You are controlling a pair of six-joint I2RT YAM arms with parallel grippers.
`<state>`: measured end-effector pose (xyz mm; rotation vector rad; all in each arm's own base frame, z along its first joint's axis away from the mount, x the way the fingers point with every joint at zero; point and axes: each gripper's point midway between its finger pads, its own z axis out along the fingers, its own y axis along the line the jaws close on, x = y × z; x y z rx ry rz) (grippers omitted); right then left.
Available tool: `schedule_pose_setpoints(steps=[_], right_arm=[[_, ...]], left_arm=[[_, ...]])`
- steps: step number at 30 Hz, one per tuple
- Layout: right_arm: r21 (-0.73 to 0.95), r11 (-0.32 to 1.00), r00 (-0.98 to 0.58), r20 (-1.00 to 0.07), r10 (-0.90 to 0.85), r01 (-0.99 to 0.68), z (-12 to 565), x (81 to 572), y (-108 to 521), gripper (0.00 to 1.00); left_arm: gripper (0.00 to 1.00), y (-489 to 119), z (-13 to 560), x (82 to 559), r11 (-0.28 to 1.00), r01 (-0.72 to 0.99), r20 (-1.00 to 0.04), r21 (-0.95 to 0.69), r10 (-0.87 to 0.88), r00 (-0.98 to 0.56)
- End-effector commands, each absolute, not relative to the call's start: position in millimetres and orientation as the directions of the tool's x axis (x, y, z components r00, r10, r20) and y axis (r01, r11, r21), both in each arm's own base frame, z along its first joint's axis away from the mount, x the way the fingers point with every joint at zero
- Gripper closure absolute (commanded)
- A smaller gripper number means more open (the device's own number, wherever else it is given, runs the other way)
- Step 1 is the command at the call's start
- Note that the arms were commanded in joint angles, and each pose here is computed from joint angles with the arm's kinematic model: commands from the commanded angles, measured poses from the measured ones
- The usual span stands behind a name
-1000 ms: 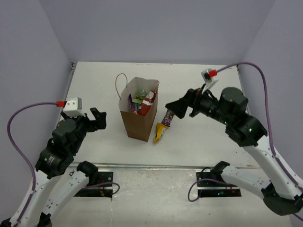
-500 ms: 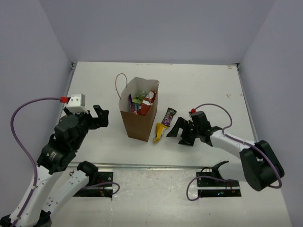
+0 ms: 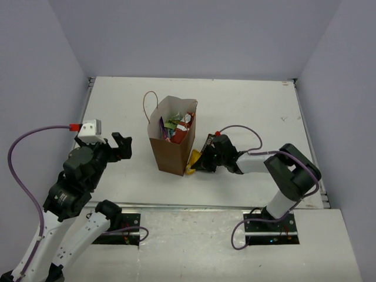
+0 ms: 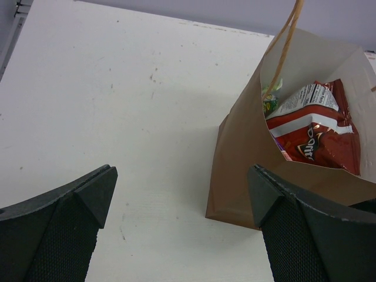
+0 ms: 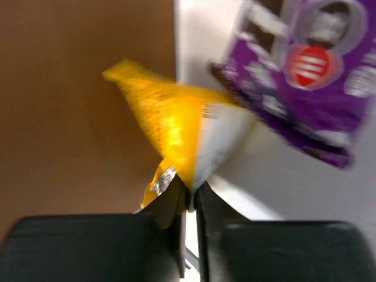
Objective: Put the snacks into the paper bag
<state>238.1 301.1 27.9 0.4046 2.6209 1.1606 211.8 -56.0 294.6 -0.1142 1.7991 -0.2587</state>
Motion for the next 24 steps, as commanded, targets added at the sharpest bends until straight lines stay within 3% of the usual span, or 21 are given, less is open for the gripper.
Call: schedule_pose_setpoints(steps=[1,5,9,12,16,18,24], right_arm=[[0.723,0.666,-0.901,-0.144,0.409,0.186,23.5,240.0,287.0,1.00],[0.749,0.652,-0.869,-0.242,0.431,0.115,60.3,216.7,260.1,1.00],[0.808,0.578,-0.801,-0.421,0.425,-0.118,161.6,196.5,254.4,1.00],[0.775,0.533,-0.727,-0.575,0.375,-0.338,261.2,177.7,266.3,1.00],[0.651,0.552,-0.629,-0.730,0.267,-0.521,342.3,183.2,280.7,1.00],[0.603,0.546,-0.579,-0.778,0.242,-0.582,387.0,186.5,284.5,1.00],[0.561,0.554,-0.558,-0.806,0.196,-0.616,430.6,224.3,321.9,1.00]], left_arm=[[0.00,-53.7,297.2,214.7,0.976,0.059,-0.956,-0.211,-0.194,-0.220],[0.00,-54.2,296.6,215.1,0.976,0.061,-0.956,-0.211,-0.194,-0.220],[0.00,-55.0,297.7,216.1,0.975,0.063,-0.957,-0.213,-0.195,-0.215],[0.00,-56.1,295.5,217.3,0.976,0.064,-0.956,-0.210,-0.191,-0.224],[0.00,-55.4,295.0,216.4,0.975,0.063,-0.956,-0.212,-0.194,-0.221],[0.00,-54.8,295.4,216.2,0.975,0.061,-0.956,-0.212,-0.194,-0.219],[0.00,-52.6,296.7,215.2,0.975,0.053,-0.957,-0.214,-0.199,-0.211]])
